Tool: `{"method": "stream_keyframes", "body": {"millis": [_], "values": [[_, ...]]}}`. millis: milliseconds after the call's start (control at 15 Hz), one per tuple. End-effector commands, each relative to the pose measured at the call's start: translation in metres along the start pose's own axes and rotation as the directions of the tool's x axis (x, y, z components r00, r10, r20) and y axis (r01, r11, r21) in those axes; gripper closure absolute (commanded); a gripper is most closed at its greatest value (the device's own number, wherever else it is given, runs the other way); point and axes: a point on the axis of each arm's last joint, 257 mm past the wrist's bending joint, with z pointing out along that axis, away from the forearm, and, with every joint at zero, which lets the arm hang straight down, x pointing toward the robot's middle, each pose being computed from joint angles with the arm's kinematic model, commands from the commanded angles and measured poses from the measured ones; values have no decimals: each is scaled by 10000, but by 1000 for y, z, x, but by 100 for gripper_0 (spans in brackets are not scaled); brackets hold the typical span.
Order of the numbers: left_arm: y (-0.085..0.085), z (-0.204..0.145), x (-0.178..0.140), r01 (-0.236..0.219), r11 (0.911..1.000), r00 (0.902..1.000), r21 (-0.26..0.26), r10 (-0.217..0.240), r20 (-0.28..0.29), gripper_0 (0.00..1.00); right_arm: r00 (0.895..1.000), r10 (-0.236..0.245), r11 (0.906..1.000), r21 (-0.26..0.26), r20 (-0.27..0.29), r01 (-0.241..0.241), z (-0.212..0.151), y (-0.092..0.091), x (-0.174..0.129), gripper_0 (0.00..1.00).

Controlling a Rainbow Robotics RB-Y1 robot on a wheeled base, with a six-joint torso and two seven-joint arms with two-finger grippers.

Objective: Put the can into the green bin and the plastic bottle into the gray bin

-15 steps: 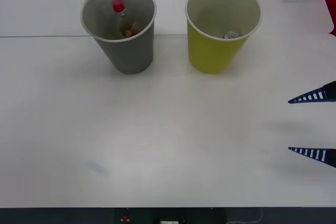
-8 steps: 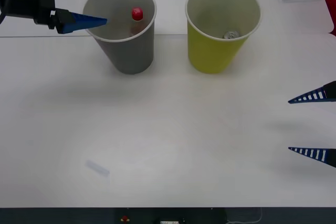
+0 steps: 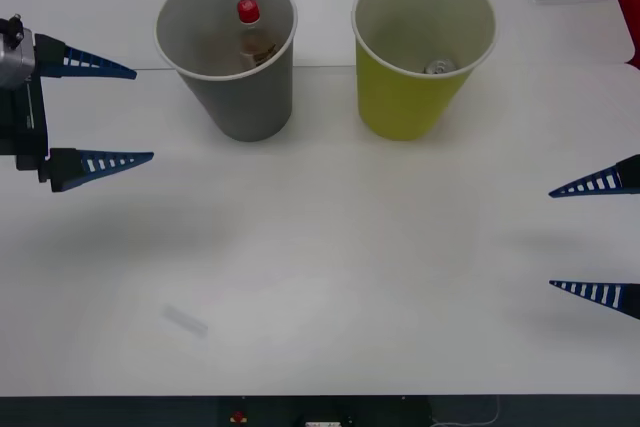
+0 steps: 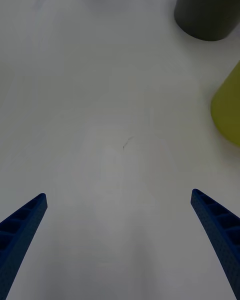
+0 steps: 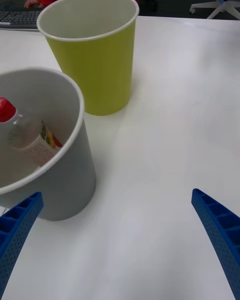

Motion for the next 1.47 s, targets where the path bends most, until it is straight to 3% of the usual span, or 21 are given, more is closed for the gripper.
{"method": "stream_keyframes", "body": {"millis": [67, 267, 533, 867, 1467], "values": [[-25, -6, 22, -259, 9990, 9991, 376, 272, -329, 0, 10000, 0, 10000, 0, 0, 0, 0, 0, 0, 0], [-51, -9, 46, -557, 9956, 9964, 747, 602, -595, 0, 10000, 0, 10000, 0, 0, 0, 0, 0, 0, 0], [-80, -7, 58, -288, 9932, 9973, 1124, 361, -634, 0, 10000, 0, 10000, 0, 0, 0, 0, 0, 0, 0], [-89, 2, 56, -292, 9929, 9990, 1152, 328, -294, 0, 10000, 0, 10000, 0, 0, 0, 0, 0, 0, 0], [-93, 2, 57, -831, 9877, 9958, 1325, 873, -258, 0, 10000, 0, 10000, 0, 0, 0, 0, 0, 0, 0]]}}
